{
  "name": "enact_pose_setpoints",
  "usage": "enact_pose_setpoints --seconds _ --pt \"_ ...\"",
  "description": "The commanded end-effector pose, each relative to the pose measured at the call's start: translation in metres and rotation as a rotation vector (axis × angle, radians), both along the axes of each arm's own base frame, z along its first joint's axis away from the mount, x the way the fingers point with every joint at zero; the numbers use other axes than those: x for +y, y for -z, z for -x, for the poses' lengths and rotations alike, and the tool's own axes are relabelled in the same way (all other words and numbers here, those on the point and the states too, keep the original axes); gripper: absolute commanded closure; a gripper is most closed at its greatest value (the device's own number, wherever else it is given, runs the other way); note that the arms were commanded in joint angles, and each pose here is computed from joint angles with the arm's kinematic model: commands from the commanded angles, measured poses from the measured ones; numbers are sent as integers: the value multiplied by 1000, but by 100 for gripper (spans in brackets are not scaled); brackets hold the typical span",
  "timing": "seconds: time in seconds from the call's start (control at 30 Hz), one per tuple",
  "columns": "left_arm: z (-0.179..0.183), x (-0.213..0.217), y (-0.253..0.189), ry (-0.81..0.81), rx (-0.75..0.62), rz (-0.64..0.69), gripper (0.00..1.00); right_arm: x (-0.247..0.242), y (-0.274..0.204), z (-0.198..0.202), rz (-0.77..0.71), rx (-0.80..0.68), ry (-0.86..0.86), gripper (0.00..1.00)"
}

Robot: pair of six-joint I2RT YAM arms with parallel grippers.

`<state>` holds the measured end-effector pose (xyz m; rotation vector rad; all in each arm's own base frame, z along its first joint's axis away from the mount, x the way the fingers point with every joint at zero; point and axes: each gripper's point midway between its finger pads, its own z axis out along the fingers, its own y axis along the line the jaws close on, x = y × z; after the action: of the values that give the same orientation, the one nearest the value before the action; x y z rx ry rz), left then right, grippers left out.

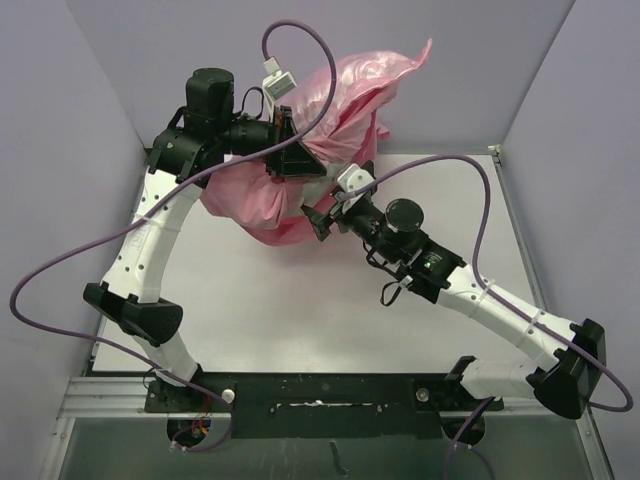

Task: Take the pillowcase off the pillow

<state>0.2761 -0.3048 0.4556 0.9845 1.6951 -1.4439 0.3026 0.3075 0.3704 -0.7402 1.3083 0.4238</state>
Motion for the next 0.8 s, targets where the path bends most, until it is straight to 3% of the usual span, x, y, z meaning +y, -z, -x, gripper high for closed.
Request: enact_pose_setpoints --seconds 0.0,0.27,0.3,0.5,0.67,0.77 --pt "18 1 -15 60 -27 18 100 -8 -39 -8 13 -189 49 1" --pt "34 -1 -21 108 -1 27 100 31 -54 -29 38 -294 47 10" --pt "36 0 -22 114 0 28 100 31 -58 -30 18 -307 56 17" --pt "40 12 -34 107 -13 46 100 26 -68 -27 -97 -307 66 99" --pt "27 42 -52 28 -80 80 100 14 -56 -21 -182 -241 74 100" --pt "15 62 -62 -69 -194 74 100 8 -45 -17 -199 -187 71 100"
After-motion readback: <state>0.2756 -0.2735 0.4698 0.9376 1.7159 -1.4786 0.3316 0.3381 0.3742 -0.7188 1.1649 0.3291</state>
